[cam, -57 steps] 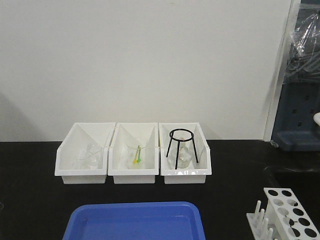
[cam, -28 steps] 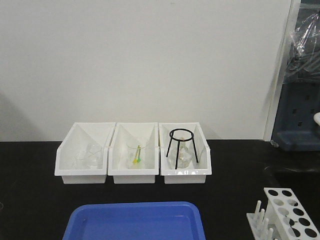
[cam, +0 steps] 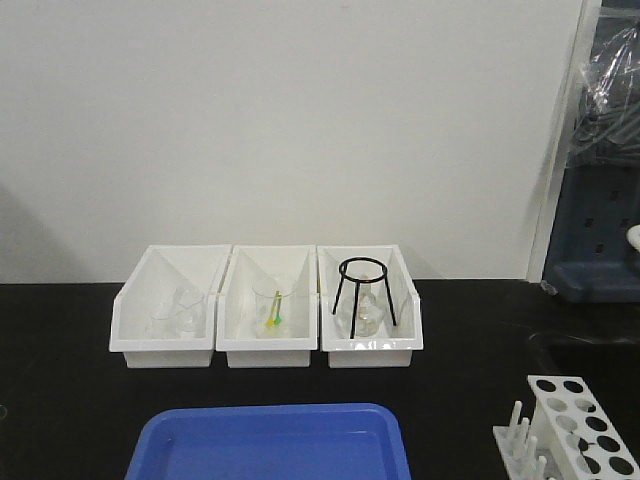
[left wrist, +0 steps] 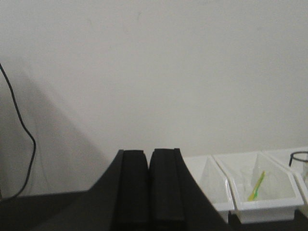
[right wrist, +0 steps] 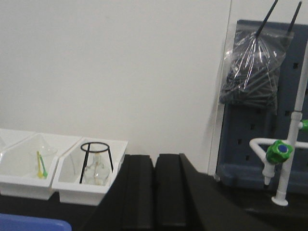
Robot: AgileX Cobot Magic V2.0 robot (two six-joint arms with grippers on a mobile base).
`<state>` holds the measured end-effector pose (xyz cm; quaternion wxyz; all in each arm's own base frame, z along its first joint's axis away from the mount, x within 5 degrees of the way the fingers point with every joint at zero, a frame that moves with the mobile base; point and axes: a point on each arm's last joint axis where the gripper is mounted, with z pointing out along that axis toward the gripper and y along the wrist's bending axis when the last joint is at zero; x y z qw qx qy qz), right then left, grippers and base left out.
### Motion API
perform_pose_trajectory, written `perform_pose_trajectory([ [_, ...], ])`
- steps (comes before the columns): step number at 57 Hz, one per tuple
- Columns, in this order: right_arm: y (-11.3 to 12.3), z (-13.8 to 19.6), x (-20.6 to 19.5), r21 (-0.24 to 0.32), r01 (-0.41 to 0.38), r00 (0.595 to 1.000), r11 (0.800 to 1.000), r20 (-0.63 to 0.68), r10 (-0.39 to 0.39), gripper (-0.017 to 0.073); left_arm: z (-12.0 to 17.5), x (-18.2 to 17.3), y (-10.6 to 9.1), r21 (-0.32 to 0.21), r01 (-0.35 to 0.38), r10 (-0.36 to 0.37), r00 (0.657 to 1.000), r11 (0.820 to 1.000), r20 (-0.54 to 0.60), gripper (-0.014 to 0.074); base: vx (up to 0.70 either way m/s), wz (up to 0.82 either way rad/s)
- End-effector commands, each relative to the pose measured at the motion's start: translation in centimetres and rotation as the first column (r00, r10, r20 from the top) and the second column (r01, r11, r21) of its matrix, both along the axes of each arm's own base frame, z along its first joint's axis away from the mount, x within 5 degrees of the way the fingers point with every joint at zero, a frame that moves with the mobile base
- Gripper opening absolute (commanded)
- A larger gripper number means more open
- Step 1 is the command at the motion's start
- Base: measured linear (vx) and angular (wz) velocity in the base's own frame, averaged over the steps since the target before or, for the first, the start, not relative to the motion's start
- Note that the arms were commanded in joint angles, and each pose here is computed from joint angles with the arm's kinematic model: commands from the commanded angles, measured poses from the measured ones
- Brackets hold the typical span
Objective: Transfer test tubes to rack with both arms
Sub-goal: 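Move the left gripper down around the test tube in the glass beaker, then close the left gripper on the test tube and lift it out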
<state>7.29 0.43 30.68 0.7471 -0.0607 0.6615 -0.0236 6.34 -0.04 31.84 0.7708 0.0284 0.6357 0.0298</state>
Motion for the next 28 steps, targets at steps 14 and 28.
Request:
perform_pose_trajectory([
  [14, 0.2, 0.7, 2.6, -0.021, -0.001, 1.0, 1.0, -0.026, 0.0, 0.0223, -0.6, 3.7, 0.0, 0.003, 0.0, 0.0, 0.984, 1.0, -0.181, 0.0288, 0.0, 0.0],
  [28, 0.2, 0.6, 2.9, -0.022, -0.001, 0.999, 1.0, -0.041, 0.0, 0.0482, -2.9, 6.1, 0.0, 0.062, 0.007, 0.016, 0.93, 0.998, -0.368, 0.0496, 0.0, 0.0],
])
